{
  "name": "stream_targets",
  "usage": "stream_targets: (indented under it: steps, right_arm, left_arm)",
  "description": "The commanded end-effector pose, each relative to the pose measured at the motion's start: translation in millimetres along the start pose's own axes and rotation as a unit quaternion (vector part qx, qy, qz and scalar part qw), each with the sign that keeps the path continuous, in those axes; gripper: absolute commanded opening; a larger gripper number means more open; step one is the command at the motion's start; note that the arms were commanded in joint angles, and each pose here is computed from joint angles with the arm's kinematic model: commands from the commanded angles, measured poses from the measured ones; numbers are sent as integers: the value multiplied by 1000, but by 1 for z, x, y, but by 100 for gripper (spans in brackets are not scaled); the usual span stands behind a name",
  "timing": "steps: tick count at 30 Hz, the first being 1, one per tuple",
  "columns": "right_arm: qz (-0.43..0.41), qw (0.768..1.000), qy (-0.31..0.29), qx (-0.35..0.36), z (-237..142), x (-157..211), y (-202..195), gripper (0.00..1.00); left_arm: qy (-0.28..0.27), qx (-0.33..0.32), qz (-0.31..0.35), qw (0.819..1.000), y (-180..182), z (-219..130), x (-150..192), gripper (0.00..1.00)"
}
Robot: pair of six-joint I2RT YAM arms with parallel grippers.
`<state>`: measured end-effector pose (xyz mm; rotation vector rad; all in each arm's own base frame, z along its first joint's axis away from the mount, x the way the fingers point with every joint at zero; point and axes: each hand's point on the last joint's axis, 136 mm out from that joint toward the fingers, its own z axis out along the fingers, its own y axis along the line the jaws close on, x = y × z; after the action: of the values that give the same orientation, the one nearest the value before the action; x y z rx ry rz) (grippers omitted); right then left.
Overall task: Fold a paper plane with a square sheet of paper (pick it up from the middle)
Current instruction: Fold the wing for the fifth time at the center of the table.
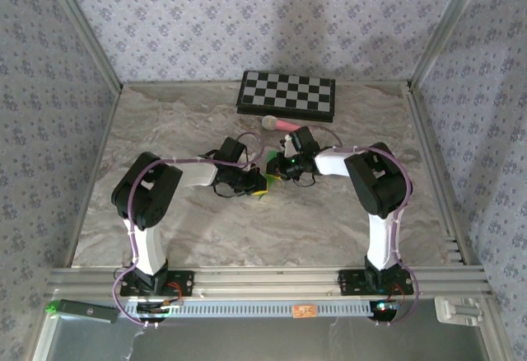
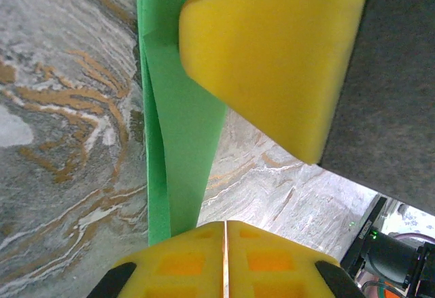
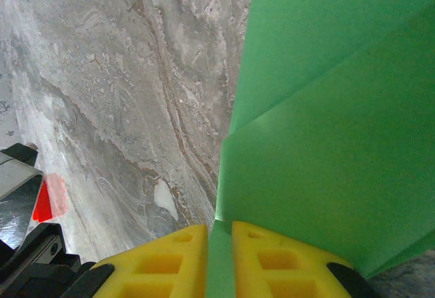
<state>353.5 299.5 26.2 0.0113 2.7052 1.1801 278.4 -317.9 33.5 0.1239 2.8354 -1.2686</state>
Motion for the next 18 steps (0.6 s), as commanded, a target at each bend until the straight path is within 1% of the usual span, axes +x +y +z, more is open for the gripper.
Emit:
stream_targets:
  steps: [1,11,18]
  right_arm:
    - [17,998,24,55,12,17,-32,18]
    - [16,997,23,67,10,17,-35,18]
    - [16,997,26,73,10,19,-37,14]
  left_arm:
    - [11,8,6,1000,-4,4,2,9]
    - [17,-7,3,1000,3,6,7,9]
    - [22,-11,1,1000,6,8,12,6]
